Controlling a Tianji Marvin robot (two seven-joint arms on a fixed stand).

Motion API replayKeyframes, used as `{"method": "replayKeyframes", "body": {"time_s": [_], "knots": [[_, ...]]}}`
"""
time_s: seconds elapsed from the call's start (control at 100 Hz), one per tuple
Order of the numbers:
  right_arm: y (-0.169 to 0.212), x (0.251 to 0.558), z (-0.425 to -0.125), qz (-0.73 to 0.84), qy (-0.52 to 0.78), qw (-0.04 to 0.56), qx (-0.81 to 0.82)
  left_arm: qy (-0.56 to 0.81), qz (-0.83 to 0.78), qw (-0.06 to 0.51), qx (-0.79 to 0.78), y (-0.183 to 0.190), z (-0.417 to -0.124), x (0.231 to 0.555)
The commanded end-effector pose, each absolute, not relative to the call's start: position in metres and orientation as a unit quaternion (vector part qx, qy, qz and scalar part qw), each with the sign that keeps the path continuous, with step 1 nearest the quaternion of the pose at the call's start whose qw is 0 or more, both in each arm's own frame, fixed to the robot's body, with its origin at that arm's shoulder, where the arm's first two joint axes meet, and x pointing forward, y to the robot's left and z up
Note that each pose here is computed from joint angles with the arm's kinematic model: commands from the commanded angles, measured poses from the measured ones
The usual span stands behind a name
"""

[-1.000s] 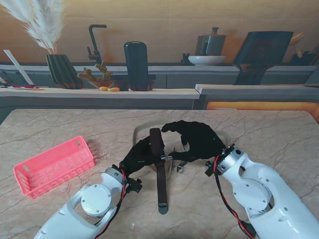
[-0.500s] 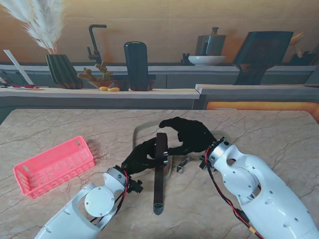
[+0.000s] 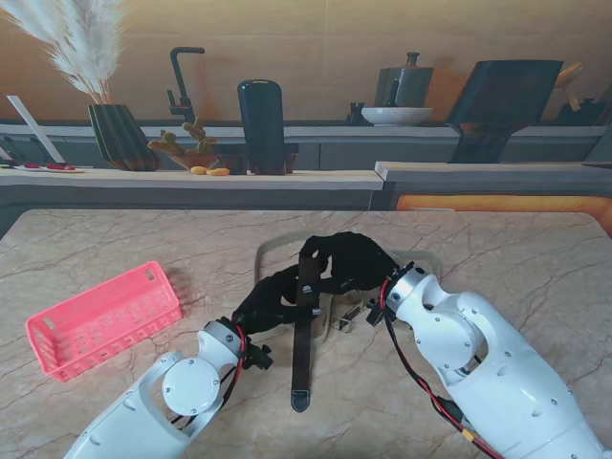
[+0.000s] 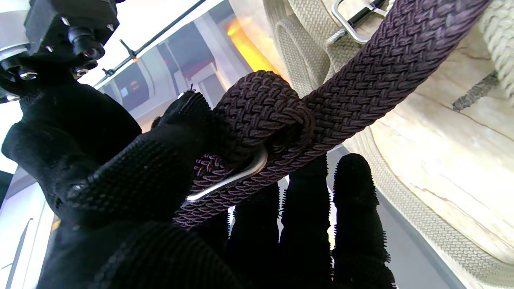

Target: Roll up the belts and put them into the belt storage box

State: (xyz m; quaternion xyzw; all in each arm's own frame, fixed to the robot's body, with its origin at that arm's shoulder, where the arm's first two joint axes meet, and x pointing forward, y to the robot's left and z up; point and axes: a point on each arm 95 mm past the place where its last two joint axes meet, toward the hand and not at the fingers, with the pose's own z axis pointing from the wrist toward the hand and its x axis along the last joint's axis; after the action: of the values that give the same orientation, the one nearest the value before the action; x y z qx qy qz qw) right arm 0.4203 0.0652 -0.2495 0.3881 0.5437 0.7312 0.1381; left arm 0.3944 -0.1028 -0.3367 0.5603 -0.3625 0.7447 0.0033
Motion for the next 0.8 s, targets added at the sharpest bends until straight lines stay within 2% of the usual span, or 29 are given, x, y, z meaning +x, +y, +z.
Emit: {"method": "replayKeyframes", "body": {"time_s": [0.0,0.25,0.79], "knots": [[0.067,0.416,-0.25,0.727,0.552,0.13,0.388,-0.356,0.747,0.006,0.562,-0.105,-0.335,0.393],[0.066,0.415,-0.24,0.745,0.537,0.127,0.375,-0.354,0.742,0.018,0.569,-0.105,-0.337,0.394],[0.063,0.398,-0.177,0.797,0.511,0.18,0.267,-0.354,0.727,0.078,0.583,-0.101,-0.339,0.394]]}}
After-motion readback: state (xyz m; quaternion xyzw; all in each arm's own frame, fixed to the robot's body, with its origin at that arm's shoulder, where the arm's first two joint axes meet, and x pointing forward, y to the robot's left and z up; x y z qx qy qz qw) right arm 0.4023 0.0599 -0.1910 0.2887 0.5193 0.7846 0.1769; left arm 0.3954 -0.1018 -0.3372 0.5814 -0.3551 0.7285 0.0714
